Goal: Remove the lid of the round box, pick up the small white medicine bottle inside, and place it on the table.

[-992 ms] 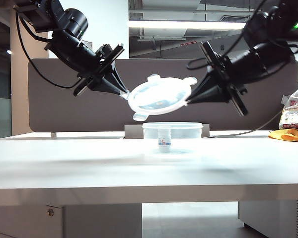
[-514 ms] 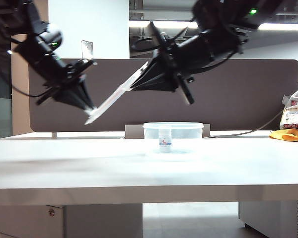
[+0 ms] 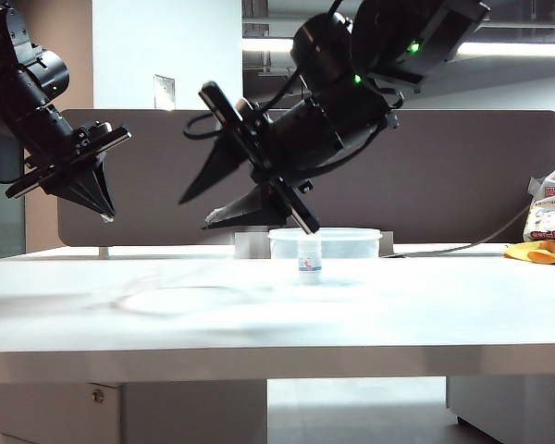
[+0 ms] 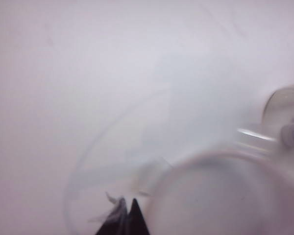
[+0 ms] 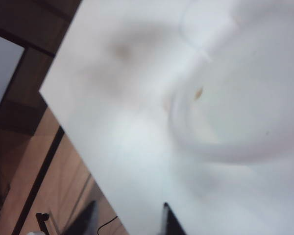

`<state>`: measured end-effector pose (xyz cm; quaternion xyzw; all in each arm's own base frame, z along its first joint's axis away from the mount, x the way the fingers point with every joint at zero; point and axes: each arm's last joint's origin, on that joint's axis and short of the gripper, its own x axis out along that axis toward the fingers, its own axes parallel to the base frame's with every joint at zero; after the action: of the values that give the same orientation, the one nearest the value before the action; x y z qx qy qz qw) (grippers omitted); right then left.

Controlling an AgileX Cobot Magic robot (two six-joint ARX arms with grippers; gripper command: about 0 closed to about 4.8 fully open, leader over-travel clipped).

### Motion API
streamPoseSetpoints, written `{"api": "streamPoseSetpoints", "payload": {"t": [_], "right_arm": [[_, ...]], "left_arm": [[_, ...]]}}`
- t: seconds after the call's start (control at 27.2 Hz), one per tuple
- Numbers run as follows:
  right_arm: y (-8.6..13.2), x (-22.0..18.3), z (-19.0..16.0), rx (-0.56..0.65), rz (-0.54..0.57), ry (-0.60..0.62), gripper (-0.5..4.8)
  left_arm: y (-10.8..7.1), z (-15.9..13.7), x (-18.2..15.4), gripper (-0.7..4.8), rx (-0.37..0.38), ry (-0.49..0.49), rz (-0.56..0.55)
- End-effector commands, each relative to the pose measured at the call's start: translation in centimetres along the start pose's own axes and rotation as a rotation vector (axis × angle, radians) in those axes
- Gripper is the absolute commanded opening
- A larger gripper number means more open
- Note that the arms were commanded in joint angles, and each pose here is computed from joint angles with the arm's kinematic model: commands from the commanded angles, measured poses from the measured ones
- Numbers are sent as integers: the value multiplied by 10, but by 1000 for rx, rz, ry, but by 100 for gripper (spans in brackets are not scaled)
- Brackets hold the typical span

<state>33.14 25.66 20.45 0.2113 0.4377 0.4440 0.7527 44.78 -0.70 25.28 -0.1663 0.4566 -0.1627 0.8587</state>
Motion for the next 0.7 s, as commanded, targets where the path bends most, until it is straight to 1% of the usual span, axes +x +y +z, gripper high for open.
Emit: {"api": "streamPoseSetpoints", "payload": {"t": [0.04, 0.11, 0.15, 0.22, 0.29, 0.37, 0.4, 0.48, 0.62, 0.7], "right_arm": [[2, -1, 2, -15, 11, -12, 192], [3, -1, 3, -17, 16, -13, 247], [4, -1, 3, -18, 24, -10, 266], [5, -1, 4, -23, 51, 1, 271], [9, -3, 9, -33, 77, -1, 271], [13, -8, 18, -49, 102, -18, 270], [17, -12, 25, -65, 118, -31, 268], [23, -19, 36, -110, 132, -60, 239], [30, -42, 63, -227, 110, -120, 72], [29, -56, 77, -255, 84, -141, 43]], "left_arm": [[-3, 1, -3, 21, 32, -7, 1], [-5, 1, -2, 21, 34, -3, -1], [-6, 1, -2, 21, 36, -5, -2], [-7, 1, -2, 22, 39, -7, -19], [-12, 1, 0, 23, 48, -3, -68], [-15, 1, 1, 23, 37, 1, -117], [-21, 0, 2, 23, 41, 9, -148], [-29, -1, 5, 22, 56, 23, -182], [-53, -7, 9, 21, 121, 49, -210], [-67, -9, 9, 20, 147, 49, -211]]}}
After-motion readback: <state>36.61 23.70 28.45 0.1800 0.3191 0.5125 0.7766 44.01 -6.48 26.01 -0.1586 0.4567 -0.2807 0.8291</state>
